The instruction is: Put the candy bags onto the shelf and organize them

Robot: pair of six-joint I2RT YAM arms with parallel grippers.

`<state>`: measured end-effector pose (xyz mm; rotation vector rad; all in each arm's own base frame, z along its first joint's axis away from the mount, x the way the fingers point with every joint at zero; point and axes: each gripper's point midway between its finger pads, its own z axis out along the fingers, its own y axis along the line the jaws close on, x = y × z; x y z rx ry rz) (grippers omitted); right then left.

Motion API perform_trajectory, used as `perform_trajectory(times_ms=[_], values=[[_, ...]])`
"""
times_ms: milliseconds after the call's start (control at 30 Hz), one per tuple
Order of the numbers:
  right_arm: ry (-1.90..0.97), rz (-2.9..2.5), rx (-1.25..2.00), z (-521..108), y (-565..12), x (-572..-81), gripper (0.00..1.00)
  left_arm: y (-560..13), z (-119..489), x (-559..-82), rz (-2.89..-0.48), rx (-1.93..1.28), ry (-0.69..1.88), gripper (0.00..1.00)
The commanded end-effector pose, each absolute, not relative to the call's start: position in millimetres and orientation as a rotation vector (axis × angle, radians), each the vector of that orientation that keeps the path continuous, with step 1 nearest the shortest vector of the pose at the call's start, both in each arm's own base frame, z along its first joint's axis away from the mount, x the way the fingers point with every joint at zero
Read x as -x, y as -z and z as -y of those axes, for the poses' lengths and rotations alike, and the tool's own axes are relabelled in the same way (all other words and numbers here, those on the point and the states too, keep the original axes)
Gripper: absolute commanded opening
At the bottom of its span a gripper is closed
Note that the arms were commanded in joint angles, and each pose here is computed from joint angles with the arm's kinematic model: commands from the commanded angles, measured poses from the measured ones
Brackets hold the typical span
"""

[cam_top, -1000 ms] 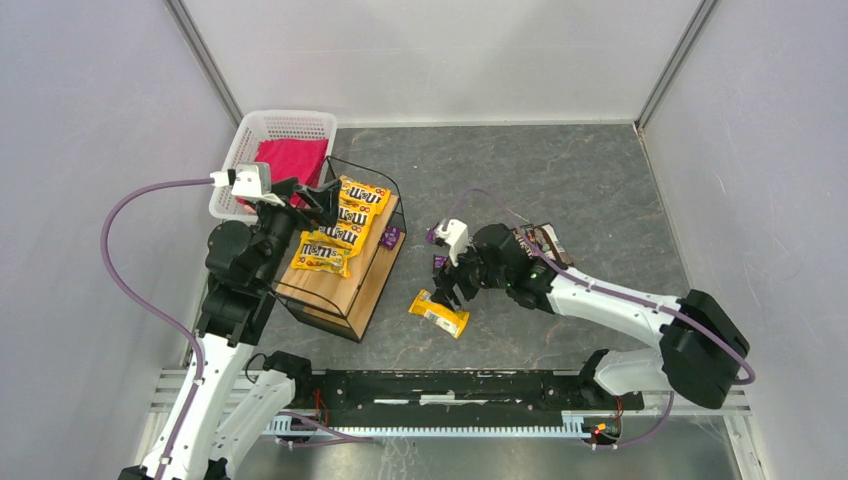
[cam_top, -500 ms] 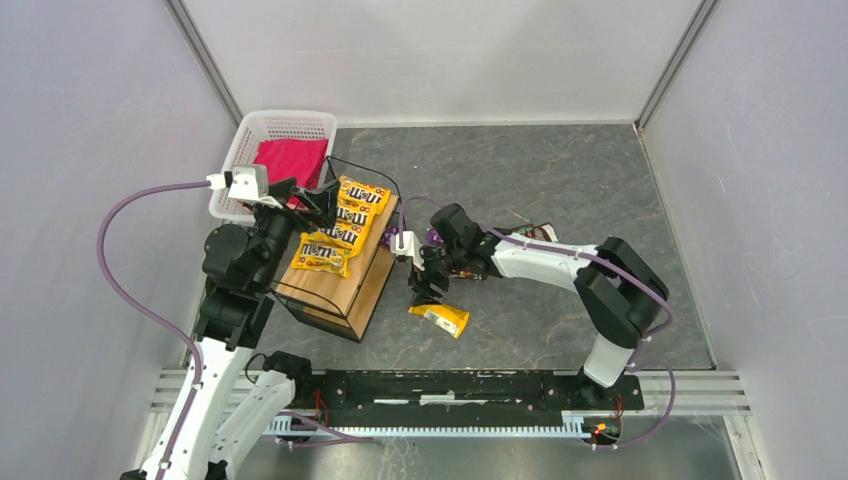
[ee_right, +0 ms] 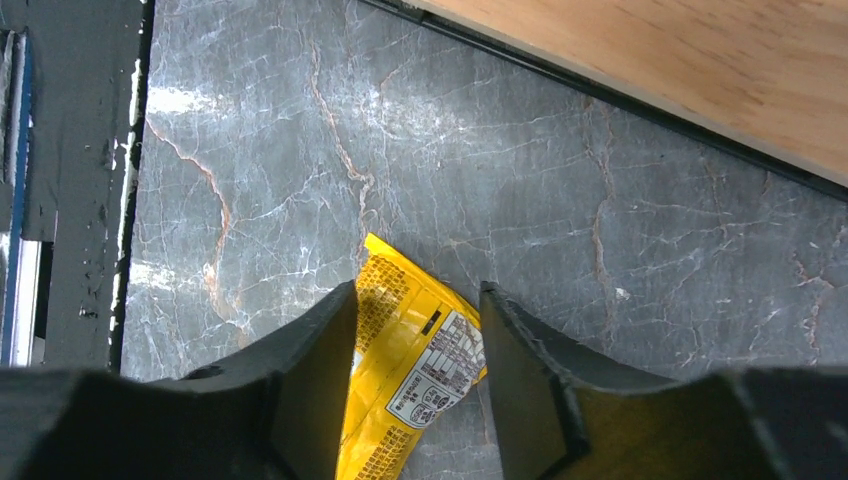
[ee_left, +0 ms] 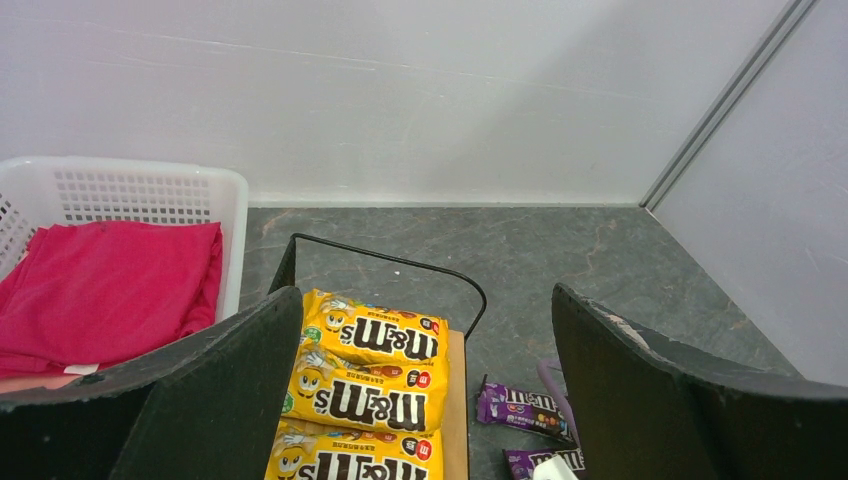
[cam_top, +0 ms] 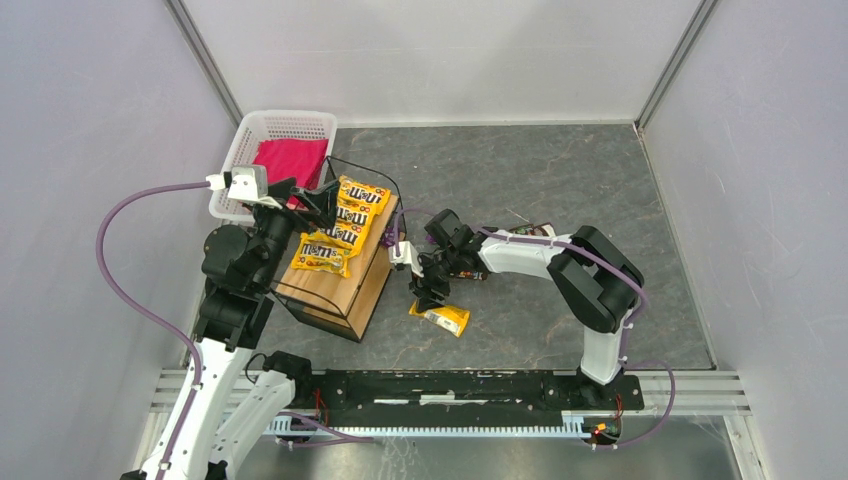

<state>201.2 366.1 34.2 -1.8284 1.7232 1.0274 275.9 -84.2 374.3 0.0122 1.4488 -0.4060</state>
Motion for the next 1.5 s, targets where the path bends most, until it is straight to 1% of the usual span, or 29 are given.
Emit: perform_trajectory(times_ms=[0,67,200,233,300,400,467,567,633,700,733,767,833,900,933,967,1067,1133,1200,1267,1467], values=[[-1.023,-1.671,1.842,-371.1,-37.0,-206.8,0.51,-394.6,85.6,-269.8,-1.396,-0.035,0.413,1.00],[-1.011,-1.683,1.830,-370.6,-34.9,-208.0,0.47,-394.0,85.6,-270.0,-1.398,-0.035,0.413,1.00],[-0.918,-1.725,1.749,-368.7,-35.9,-221.6,0.34,-393.7,85.6,-270.3,-1.399,-0.035,0.413,1.00],[-0.898,-1.745,1.729,-367.6,-35.5,-224.2,0.29,-393.9,85.8,-270.4,-1.399,-0.035,0.413,1.00],[-0.868,-1.793,1.686,-365.7,-36.3,-229.2,0.15,-392.8,86.0,-270.9,-1.402,-0.034,0.414,1.00],[-0.834,-1.841,1.594,-360.6,-37.5,-231.4,0.09,-392.6,85.9,-271.0,-1.403,-0.035,0.413,1.00],[-0.783,-1.887,1.499,-354.3,-39.9,-237.4,0.01,-392.9,85.9,-270.7,-1.401,-0.035,0.413,1.00],[-0.653,-2.026,1.268,-339.1,-43.2,-255.2,0.00,-392.1,86.1,-271.5,-1.403,-0.034,0.414,1.00],[-0.525,-2.174,1.028,-317.8,-45.2,-267.2,0.00,-391.4,86.4,-272.3,-1.406,-0.034,0.414,1.00],[-0.421,-2.311,0.722,-287.1,-43.1,-266.1,0.00,-391.6,86.4,-272.4,-1.406,-0.034,0.414,1.00],[-0.424,-2.355,0.619,-276.7,-38.8,-257.7,0.00,-391.6,86.3,-272.3,-1.406,-0.033,0.414,1.00],[-0.494,-2.366,0.536,-276.8,-41.3,-249.1,0.00,-391.4,86.3,-272.2,-1.407,-0.034,0.414,1.00],[-0.620,-2.373,0.442,-277.5,-42.9,-231.7,0.05,-391.5,86.3,-272.3,-1.406,-0.033,0.414,1.00],[-0.741,-2.371,0.435,-284.1,-50.0,-217.4,0.15,-389.4,86.9,-273.8,-1.412,-0.032,0.415,1.00],[-0.774,-2.372,0.436,-286.3,-54.6,-213.3,0.21,-388.8,87.0,-274.7,-1.415,-0.031,0.415,1.00],[-0.793,-2.376,0.443,-287.3,-57.6,-210.5,0.29,-388.3,91.1,-274.0,-1.418,-0.049,0.431,1.00],[-0.858,-2.365,0.484,-291.9,-69.2,-206.2,0.41,-387.9,92.4,-274.3,-1.420,-0.054,0.437,1.00],[-0.870,-2.368,0.460,-287.7,-72.5,-208.6,0.52,-387.3,91.6,-274.4,-1.421,-0.052,0.433,1.00],[-0.890,-2.383,0.403,-281.0,-71.1,-211.4,0.60,-386.9,90.9,-274.7,-1.421,-0.049,0.429,1.00],[-0.942,-2.392,0.362,-280.0,-68.0,-210.2,0.63,-387.7,90.8,-274.8,-1.419,-0.048,0.428,1.00],[-1.019,-2.456,0.284,-278.7,-52.7,-209.8,0.61,-387.9,91.7,-274.1,-1.420,-0.052,0.434,1.00]])
